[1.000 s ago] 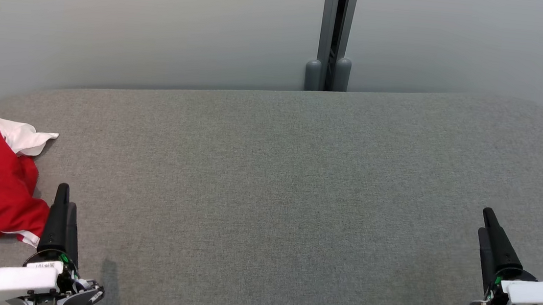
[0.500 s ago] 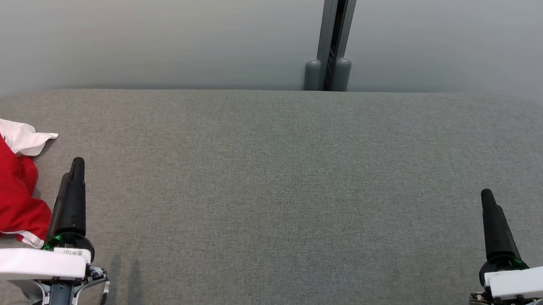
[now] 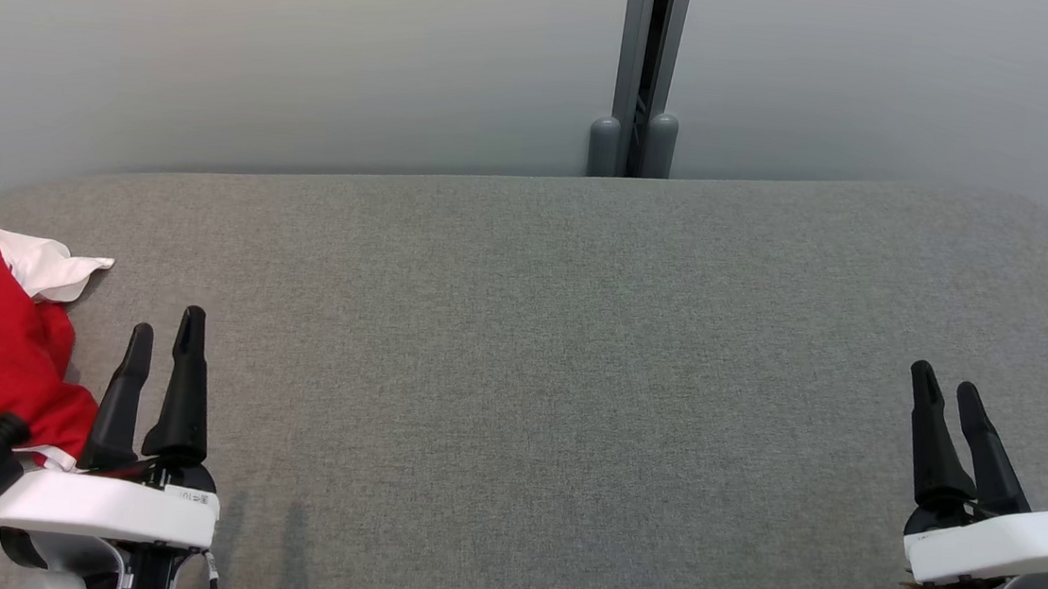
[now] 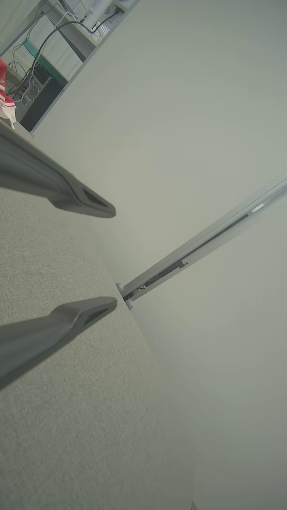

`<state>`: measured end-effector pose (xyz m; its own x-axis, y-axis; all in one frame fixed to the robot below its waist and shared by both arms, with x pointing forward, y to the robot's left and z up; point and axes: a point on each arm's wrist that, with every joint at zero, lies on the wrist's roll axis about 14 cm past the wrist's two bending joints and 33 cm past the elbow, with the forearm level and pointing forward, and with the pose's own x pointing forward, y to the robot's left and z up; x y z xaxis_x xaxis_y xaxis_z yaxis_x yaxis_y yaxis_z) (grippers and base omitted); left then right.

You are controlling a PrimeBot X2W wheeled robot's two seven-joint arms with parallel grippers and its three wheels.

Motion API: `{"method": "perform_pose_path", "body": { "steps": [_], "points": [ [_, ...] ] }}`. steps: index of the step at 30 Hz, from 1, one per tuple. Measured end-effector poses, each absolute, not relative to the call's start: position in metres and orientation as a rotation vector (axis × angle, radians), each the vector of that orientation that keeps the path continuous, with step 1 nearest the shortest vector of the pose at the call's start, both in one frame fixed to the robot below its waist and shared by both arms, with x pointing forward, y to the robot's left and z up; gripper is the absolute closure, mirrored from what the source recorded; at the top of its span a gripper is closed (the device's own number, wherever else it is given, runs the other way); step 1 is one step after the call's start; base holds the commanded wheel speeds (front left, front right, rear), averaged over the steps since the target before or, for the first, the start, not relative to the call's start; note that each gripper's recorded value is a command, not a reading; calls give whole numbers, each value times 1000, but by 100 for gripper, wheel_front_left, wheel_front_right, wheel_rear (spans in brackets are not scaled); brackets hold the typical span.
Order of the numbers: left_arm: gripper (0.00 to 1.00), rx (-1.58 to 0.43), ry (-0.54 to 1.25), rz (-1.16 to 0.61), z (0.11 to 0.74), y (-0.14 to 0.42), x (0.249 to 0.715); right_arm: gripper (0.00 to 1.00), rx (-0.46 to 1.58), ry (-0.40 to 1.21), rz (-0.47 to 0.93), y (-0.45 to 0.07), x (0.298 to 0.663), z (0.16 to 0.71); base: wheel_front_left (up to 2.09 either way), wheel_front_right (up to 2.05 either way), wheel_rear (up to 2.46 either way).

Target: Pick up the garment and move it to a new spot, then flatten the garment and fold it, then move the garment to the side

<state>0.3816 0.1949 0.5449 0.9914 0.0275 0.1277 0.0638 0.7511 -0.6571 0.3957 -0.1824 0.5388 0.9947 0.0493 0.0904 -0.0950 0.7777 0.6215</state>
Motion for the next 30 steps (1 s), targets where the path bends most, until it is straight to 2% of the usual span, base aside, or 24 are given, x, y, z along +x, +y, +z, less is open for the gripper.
{"method": "perform_pose_path", "body": {
  "steps": [10, 30],
  "points": [
    [0, -542, -112, -27, 540, 188, 383, 0, 522, -63, 80, -179, 393, 532, 0, 0, 0],
    [0, -312, -41, -3, 511, 189, 382, 0, 301, -42, 85, -174, 391, 518, 0, 0, 0]
  ]
}}
